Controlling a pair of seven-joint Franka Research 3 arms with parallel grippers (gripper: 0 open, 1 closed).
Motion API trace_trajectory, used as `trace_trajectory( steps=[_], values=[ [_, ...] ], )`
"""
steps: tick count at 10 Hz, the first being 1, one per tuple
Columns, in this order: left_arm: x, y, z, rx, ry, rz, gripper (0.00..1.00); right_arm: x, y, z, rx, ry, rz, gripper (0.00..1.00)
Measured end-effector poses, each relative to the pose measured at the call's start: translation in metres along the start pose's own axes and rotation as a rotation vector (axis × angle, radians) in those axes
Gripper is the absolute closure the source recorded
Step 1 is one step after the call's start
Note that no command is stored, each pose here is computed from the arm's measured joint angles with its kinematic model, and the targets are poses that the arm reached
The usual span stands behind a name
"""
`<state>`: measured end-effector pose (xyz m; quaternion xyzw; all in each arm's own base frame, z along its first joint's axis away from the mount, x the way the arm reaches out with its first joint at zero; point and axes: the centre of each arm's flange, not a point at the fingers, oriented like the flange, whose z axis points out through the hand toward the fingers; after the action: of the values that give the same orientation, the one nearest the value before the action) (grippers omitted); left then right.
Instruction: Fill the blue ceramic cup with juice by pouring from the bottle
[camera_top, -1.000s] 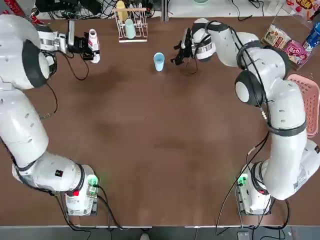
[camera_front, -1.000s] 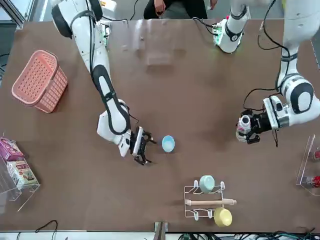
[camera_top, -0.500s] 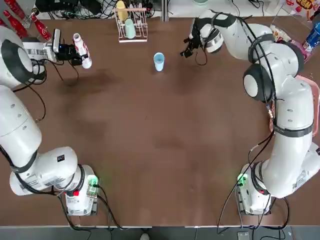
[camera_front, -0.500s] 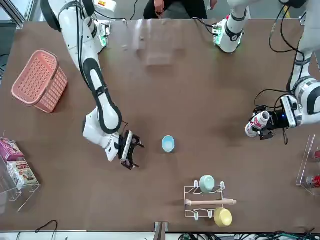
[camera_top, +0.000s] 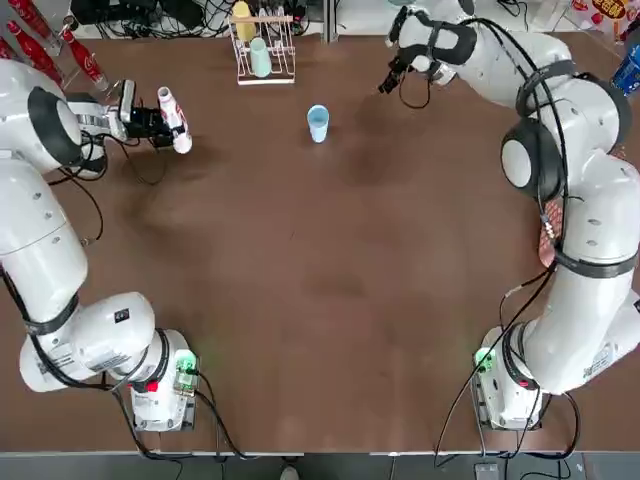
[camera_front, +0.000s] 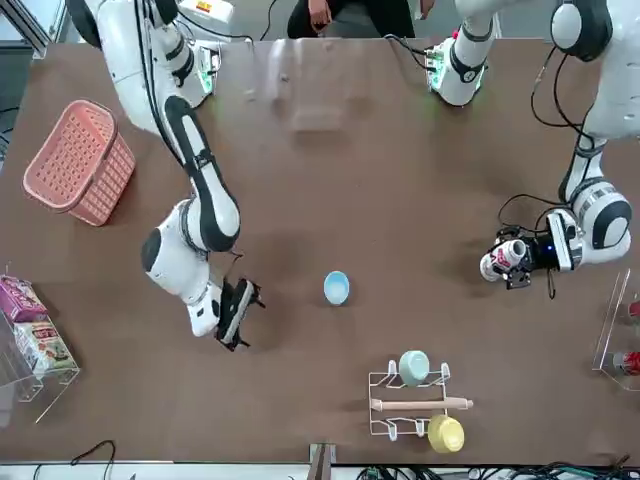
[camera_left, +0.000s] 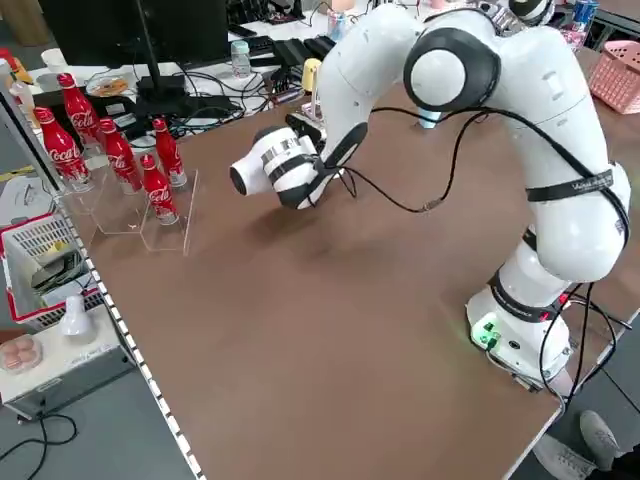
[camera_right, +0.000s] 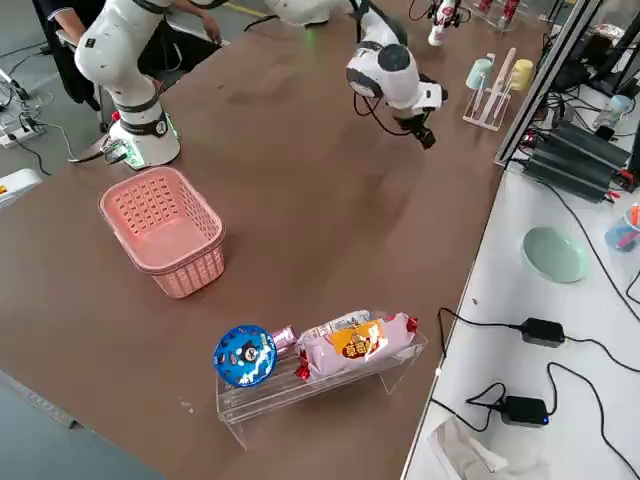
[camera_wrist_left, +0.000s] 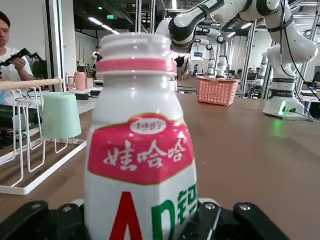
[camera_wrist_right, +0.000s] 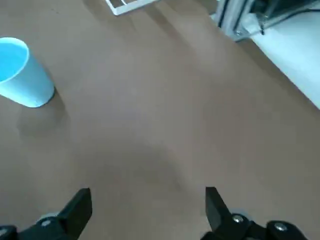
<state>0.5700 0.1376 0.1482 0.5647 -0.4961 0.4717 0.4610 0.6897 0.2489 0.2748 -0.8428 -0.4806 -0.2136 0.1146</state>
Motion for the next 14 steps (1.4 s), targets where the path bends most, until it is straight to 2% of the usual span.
trace_trajectory(
  steps=[2, 4, 7, 9, 12, 14],
  values=[
    [-0.008, 0.001, 0.002, -0.003, 0.002, 0.004, 0.51, 0.018, 0.015, -0.03, -0.1, -0.056, 0.119, 0.0],
    [-0.025, 0.005, 0.005, -0.006, 0.009, 0.042, 0.51, 0.031, 0.027, -0.056, -0.163, -0.105, 0.299, 0.0],
    [-0.039, 0.008, 0.009, -0.011, 0.019, 0.058, 0.51, 0.051, 0.054, -0.121, -0.178, -0.218, 0.569, 0.0],
    [-0.037, 0.006, 0.008, -0.012, 0.017, 0.065, 0.48, 0.056, 0.066, -0.166, -0.176, -0.269, 0.672, 0.0],
    [-0.035, 0.005, 0.008, -0.012, 0.016, 0.069, 0.3, 0.041, 0.063, -0.168, -0.157, -0.386, 0.799, 0.0],
    [-0.034, 0.003, 0.007, -0.012, 0.015, 0.073, 0.2, 0.048, 0.057, -0.181, -0.159, -0.396, 0.831, 0.0]
  ],
)
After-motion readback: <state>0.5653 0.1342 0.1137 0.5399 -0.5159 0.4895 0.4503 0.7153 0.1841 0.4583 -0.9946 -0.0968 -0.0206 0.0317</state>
